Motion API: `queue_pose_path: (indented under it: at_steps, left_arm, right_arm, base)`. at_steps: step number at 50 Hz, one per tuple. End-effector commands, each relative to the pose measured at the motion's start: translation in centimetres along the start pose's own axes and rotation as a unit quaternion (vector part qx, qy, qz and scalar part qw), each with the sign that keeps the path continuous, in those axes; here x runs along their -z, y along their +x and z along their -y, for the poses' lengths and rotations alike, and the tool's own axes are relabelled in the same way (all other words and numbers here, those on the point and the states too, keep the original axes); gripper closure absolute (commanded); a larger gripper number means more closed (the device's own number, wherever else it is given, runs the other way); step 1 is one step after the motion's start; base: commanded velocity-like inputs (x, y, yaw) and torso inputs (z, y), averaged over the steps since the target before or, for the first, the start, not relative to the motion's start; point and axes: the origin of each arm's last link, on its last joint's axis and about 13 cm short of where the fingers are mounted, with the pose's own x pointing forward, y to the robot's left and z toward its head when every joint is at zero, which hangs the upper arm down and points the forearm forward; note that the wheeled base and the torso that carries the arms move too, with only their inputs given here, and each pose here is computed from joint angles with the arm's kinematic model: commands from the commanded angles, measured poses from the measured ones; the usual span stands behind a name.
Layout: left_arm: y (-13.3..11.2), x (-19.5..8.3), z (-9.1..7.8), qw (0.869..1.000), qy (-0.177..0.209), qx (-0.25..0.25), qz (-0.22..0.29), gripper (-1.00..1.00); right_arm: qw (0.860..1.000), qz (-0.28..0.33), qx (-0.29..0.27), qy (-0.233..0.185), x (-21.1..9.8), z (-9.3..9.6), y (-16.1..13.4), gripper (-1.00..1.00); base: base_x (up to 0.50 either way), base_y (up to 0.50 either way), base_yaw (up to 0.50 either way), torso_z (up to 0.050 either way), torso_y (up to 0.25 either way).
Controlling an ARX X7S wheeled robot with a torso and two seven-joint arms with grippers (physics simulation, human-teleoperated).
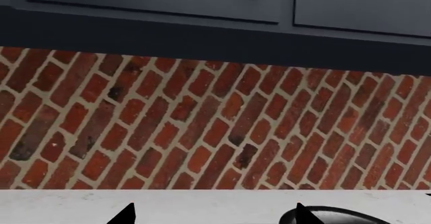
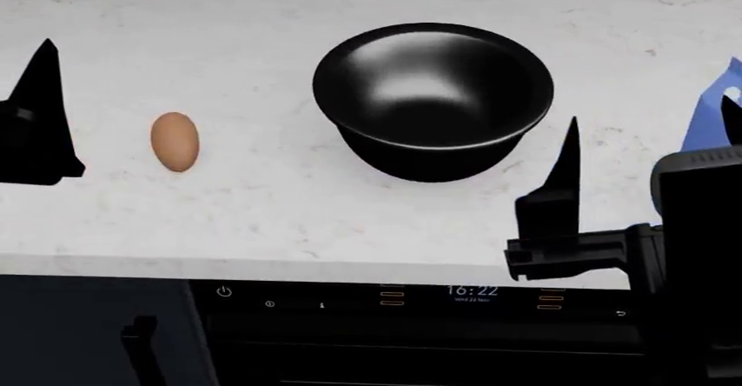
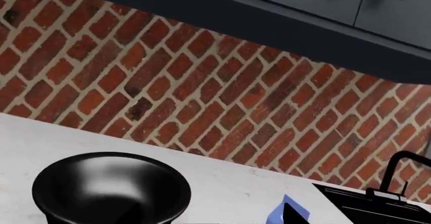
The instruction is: Place the eggs and milk next to the bowl.
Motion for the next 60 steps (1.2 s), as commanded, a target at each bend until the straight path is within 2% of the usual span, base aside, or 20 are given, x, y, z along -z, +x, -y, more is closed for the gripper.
queue_pose_path:
  at_steps: [1,36,41,49,54,55,57,60]
  left_arm:
    - [-0.1,0.1,0.1,1.000,0.000,0.004,0.001,-1.00]
    - [-0.1,-0.2,0.1,1.000,-0.003,-0.001,0.003,-1.00]
    - [-0.3,-0.3,0.0,1.000,-0.006,-0.007,-0.022,-1.00]
    - [-0.5,-0.1,-0.4,0.997,0.011,-0.018,-0.069,-1.00]
    - [-1.0,-0.3,-0.7,0.990,0.020,-0.013,-0.138,-1.00]
    - [-1.1,-0.3,-0.7,0.990,0.023,-0.012,-0.140,-1.00]
    - [-1.6,-0.3,-0.7,0.984,0.026,-0.002,-0.177,-1.00]
    - [-2.2,-0.3,-0.7,0.978,0.033,0.000,-0.206,-1.00]
  right_arm:
    - [1.000,-0.001,0.003,0.010,0.3,0.1,-0.2,-1.00]
    - [1.000,-0.005,-0.008,0.011,0.3,-0.1,-0.2,-1.00]
    - [1.000,-0.002,-0.015,0.016,0.6,-0.3,-0.2,-1.00]
    - [1.000,-0.004,-0.018,0.018,0.8,-0.4,-0.1,-1.00]
    - [1.000,-0.003,-0.020,0.019,0.7,-0.4,-0.2,-1.00]
    - [1.000,-0.003,-0.020,0.019,0.8,-0.4,-0.2,-1.00]
    - [1.000,-0.003,-0.022,0.020,0.8,-0.5,-0.2,-1.00]
    - [1.000,-0.001,-0.022,0.020,0.6,-0.4,-0.2,-1.00]
  base:
    - [0.00,0.00,0.00,0.000,0.000]
    - [0.35,0.00,0.00,0.000,0.000]
    - [0.00,0.00,0.00,0.000,0.000]
    - [0.00,0.00,0.00,0.000,0.000]
    - [0.00,0.00,0.00,0.000,0.000]
    - [0.00,0.00,0.00,0.000,0.000]
    - [0.00,0.00,0.00,0.000,0.000]
    - [0.00,0.00,0.00,0.000,0.000]
